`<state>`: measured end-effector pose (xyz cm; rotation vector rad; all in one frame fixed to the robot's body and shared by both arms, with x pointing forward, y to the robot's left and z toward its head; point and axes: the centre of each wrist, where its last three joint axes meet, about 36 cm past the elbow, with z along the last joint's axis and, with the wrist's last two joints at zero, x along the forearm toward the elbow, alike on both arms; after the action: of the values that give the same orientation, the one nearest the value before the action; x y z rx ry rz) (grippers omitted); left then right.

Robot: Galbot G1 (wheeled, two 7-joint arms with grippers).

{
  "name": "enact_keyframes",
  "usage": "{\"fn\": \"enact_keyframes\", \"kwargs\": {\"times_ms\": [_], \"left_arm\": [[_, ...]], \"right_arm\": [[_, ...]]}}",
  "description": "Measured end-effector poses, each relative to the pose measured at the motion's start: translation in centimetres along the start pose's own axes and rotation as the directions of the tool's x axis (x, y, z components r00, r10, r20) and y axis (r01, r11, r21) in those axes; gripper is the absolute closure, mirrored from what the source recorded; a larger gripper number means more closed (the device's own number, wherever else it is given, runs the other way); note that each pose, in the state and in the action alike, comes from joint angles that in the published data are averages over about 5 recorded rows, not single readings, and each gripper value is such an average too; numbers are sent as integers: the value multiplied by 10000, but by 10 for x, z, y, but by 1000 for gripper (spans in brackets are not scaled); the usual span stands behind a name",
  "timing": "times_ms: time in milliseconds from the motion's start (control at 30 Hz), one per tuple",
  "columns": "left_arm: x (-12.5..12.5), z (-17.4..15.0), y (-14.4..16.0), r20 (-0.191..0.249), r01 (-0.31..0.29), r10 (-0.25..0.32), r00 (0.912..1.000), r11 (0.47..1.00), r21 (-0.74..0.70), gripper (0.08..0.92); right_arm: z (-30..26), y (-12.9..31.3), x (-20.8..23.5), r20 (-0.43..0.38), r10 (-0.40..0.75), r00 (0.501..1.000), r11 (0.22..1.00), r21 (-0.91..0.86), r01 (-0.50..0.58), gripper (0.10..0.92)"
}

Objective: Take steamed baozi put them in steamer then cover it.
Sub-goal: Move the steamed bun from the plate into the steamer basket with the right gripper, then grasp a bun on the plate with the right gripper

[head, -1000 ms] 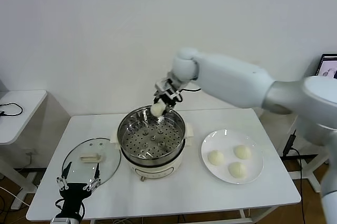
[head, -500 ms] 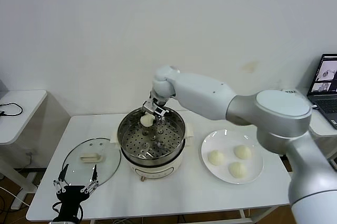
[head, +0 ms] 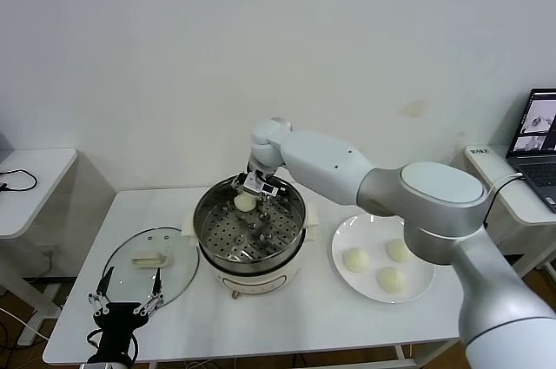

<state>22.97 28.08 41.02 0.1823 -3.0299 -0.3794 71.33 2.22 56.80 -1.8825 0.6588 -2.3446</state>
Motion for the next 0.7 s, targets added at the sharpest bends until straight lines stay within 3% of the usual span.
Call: {"fn": "enact_keyframes", "kwargs": {"times_ms": [133,300,500,700], "left_arm": [[0,-1,-1,27,-24,24,10000,10000,21,177],[1,-4,-1,51,-59,59,10000,10000,9,177],[3,-7,1,5,-104,104,9999,9999,-29,177],[3,-14,-1,-3,-228,228,9997,9997,2,177]], "right_arm": [[3,1,6,21,47,10000,10000,-17,-47,208],[9,2,30,16,133,9999,9980,-624,-132,200],[14,15,80,-98,163,9998,9749,-2221,-180,200],[15,56,134,-342,198,9992,9114,-4104,-321,199]]}}
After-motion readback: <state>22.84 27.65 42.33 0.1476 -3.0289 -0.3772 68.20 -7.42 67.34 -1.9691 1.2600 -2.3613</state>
